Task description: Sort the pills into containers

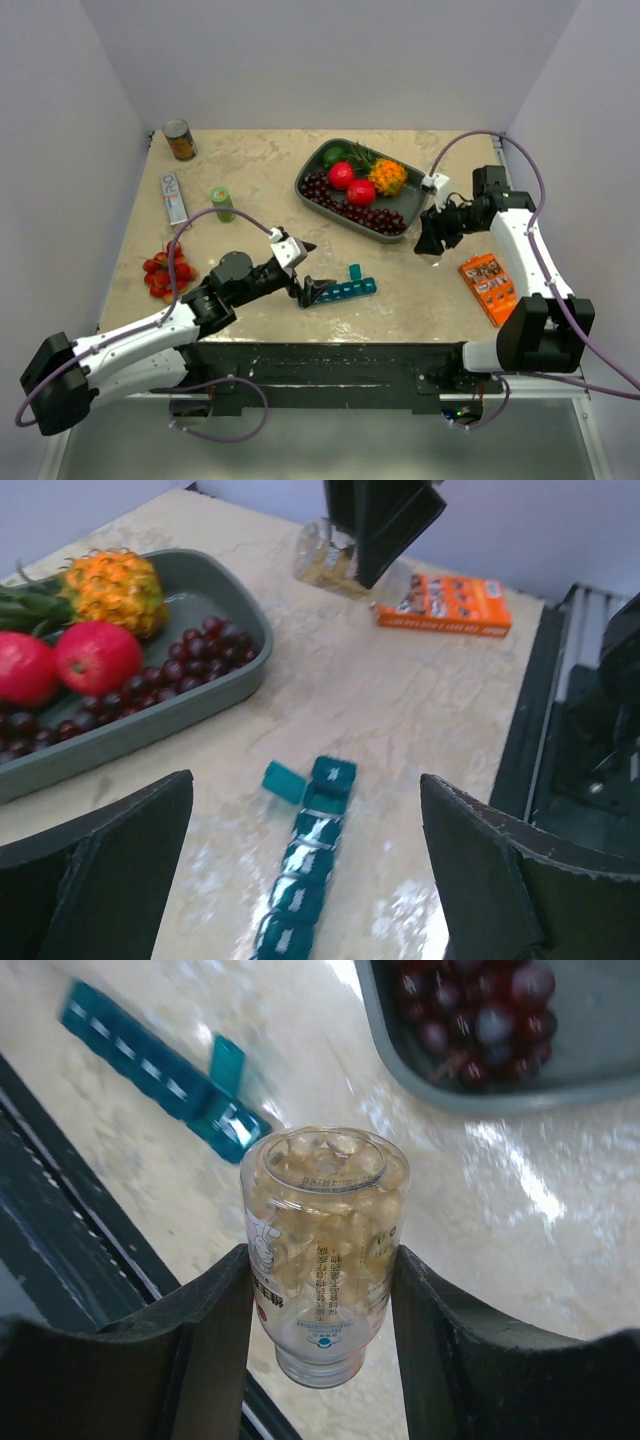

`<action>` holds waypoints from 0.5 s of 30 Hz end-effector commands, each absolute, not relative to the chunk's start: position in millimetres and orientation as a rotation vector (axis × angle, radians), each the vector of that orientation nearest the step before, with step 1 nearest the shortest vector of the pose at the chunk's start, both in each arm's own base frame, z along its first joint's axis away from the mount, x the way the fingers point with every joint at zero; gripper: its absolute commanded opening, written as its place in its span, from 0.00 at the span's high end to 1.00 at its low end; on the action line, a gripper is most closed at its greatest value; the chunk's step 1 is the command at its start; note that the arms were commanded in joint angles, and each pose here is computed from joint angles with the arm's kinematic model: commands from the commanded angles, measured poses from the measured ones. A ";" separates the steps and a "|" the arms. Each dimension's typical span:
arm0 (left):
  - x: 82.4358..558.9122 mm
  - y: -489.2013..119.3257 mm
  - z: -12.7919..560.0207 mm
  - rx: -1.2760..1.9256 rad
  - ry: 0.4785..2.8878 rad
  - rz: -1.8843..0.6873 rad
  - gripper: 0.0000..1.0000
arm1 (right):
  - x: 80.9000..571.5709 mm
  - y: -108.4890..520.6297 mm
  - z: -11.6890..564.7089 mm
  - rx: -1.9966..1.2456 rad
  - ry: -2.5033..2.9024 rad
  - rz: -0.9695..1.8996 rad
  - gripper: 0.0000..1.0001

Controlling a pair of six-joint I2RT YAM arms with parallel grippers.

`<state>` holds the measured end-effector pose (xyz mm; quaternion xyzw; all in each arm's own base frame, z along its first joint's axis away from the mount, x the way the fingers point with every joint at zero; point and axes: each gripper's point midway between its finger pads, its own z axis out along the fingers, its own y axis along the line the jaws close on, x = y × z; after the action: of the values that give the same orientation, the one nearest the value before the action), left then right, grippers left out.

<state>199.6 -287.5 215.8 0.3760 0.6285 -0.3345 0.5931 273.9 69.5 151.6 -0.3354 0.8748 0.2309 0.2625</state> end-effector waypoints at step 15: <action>215.6 -349.2 305.8 0.231 1.413 -1.410 0.00 | 266.7 139.1 226.5 -0.850 1.925 1.097 0.87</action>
<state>212.6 -356.1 254.6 0.1783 0.6321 -0.5383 0.5281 277.9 127.9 211.2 -0.2959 0.7933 0.4066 0.3433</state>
